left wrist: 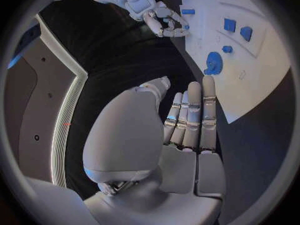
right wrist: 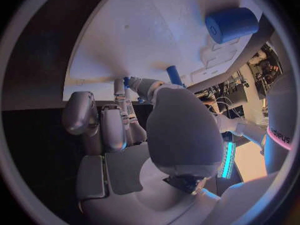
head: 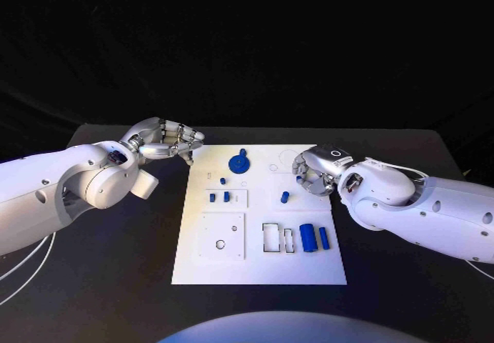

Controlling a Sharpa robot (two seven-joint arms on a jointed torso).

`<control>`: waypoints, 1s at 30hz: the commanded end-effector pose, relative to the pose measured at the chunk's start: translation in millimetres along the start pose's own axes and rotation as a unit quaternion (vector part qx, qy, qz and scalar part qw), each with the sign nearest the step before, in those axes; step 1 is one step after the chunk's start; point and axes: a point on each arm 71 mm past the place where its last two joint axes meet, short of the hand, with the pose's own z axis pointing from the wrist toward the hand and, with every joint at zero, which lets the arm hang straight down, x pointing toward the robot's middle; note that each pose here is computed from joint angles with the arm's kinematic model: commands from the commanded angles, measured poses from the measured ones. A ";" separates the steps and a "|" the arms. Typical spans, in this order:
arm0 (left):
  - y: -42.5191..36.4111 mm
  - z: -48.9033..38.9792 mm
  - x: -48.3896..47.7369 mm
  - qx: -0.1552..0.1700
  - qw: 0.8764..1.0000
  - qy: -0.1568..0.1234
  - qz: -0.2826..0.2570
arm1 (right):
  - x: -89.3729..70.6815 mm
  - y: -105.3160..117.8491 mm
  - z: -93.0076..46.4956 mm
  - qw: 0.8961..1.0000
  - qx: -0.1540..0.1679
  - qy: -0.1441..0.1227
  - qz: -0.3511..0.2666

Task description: Assemble the parts on the task board

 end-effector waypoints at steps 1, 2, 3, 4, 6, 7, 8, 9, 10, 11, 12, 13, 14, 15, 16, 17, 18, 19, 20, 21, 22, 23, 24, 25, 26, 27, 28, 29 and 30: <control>-1.3 0.0 2.0 0.002 1.000 0.010 0.000 | 17.7 0.0 -3.1 0.999 0.003 0.053 0.002; -1.2 0.0 2.0 0.002 1.000 0.010 0.000 | 17.8 -0.3 -3.3 0.999 0.005 0.051 0.003; -1.2 -0.1 2.0 0.002 1.000 0.010 0.000 | 17.7 -0.8 -3.5 0.999 0.007 0.048 0.003; -1.2 -0.2 2.0 0.002 1.000 0.010 0.000 | 17.3 -1.5 -3.8 0.999 0.009 0.044 0.005; -1.1 -0.3 1.9 0.001 1.000 0.011 0.000 | 16.1 -2.8 -4.2 0.999 0.013 0.033 0.008; -1.1 -0.3 1.9 0.001 1.000 0.011 0.001 | 15.4 -3.4 -4.5 0.999 0.014 0.028 0.010; -1.1 -0.4 1.9 0.001 1.000 0.011 0.001 | 14.8 -3.7 -4.8 1.000 0.014 0.023 0.011; -1.0 -0.4 1.8 0.001 1.000 0.011 0.001 | 14.4 -3.9 -5.1 1.000 0.014 0.020 0.013; -1.0 -0.4 1.8 0.001 1.000 0.011 0.001 | 14.0 -3.9 -5.2 1.000 0.013 0.017 0.014; -1.0 -0.4 1.7 0.001 1.000 0.011 0.001 | 13.8 -3.7 -5.4 1.000 0.012 0.015 0.016; -1.0 -0.4 1.8 0.001 1.000 0.011 0.001 | 13.7 -3.4 -5.4 1.000 0.011 0.015 0.017; -1.0 -0.5 1.8 0.001 1.000 0.011 0.001 | 13.8 -2.9 -5.5 1.000 0.010 0.015 0.018; -1.0 -0.5 1.8 0.001 1.000 0.011 0.001 | 13.9 -2.4 -5.5 1.000 0.008 0.016 0.018; -1.0 -0.5 1.8 0.001 1.000 0.011 0.001 | 14.1 -2.0 -5.5 1.000 0.007 0.017 0.018; -1.0 -0.5 1.8 0.001 1.000 0.011 0.001 | 14.3 -1.7 -5.5 1.000 0.006 0.018 0.019; -1.0 -0.5 1.8 0.001 1.000 0.011 0.001 | 14.5 -1.4 -5.4 1.000 0.005 0.019 0.019; -1.0 -0.5 1.8 0.001 1.000 0.011 0.001 | 14.8 -1.2 -5.4 1.000 0.005 0.020 0.018; -1.0 -0.5 1.8 0.001 1.000 0.011 0.001 | 15.1 -1.1 -5.3 1.000 0.005 0.022 0.018; -1.0 -0.5 1.8 0.001 1.000 0.012 0.001 | 15.5 -1.0 -5.3 1.000 0.005 0.024 0.017; -1.0 -0.5 1.8 0.001 1.000 0.012 0.001 | 15.5 -1.0 -5.2 1.000 0.005 0.024 0.017; -1.0 -0.6 1.9 0.001 1.000 0.012 0.001 | 15.9 -0.9 -5.1 1.000 0.004 0.027 0.016; -1.0 -0.6 1.9 0.001 1.000 0.012 0.001 | 16.2 -0.8 -5.0 0.999 0.004 0.028 0.015; -1.1 -0.6 2.0 0.001 1.000 0.012 0.001 | 16.5 -0.7 -4.8 0.999 0.004 0.029 0.014; -1.1 -0.6 2.0 0.001 1.000 0.012 0.001 | 16.8 -0.5 -4.7 0.999 0.005 0.030 0.012; -1.1 -0.6 2.0 0.001 1.000 0.012 0.001 | 17.0 -0.4 -4.5 0.999 0.005 0.031 0.010; -1.1 -0.6 2.0 0.001 1.000 0.012 0.001 | 17.3 -0.1 -4.4 0.999 0.005 0.031 0.008; -1.1 -0.6 2.0 0.001 1.000 0.012 0.001 | 17.6 0.1 -4.3 0.999 0.005 0.032 0.006; -1.1 -0.6 2.0 0.001 1.000 0.012 0.001 | 18.0 0.3 -4.1 0.999 0.006 0.033 0.004; -1.1 -0.6 2.1 0.001 1.000 0.012 0.001 | 18.4 0.6 -3.9 0.999 0.006 0.034 0.002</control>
